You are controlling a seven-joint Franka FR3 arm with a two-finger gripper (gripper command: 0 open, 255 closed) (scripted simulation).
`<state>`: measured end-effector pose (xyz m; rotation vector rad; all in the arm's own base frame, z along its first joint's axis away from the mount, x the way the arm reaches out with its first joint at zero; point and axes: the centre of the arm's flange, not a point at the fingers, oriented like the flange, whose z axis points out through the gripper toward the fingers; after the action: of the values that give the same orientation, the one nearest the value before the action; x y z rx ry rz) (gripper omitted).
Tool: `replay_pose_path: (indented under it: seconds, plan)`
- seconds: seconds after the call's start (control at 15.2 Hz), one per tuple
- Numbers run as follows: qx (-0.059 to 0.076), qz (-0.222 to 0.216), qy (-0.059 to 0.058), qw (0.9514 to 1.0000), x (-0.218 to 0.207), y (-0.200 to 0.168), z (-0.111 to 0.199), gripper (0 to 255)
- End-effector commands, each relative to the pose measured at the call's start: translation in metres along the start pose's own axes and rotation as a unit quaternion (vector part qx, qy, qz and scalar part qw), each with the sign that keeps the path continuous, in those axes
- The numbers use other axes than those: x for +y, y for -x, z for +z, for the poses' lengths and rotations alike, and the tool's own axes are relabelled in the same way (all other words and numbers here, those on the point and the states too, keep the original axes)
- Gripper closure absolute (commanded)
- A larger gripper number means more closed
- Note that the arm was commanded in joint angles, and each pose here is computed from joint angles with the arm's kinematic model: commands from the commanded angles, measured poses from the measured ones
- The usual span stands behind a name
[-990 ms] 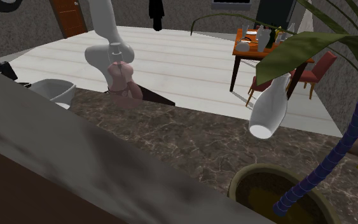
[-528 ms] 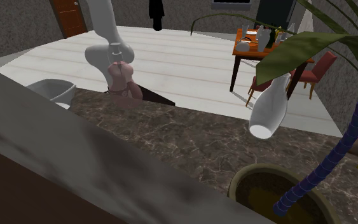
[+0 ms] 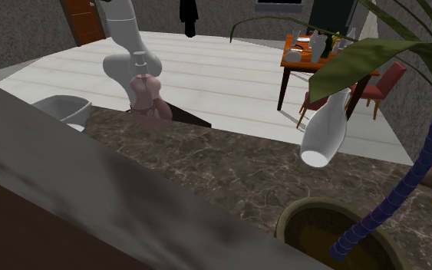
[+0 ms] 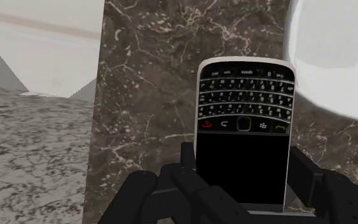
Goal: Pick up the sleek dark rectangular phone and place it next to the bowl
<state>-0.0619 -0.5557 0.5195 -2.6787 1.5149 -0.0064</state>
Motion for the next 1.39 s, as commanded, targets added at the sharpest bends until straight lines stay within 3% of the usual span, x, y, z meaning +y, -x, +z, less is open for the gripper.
replay_pose_path:
  seconds: [0.0, 1.32]
  plan:
    - [0.0, -0.002, 0.0, 1.0, 0.02, 0.0, -0.001, 255]
    - [0.0, -0.002, 0.0, 1.0, 0.026, -0.003, 0.105, 255]
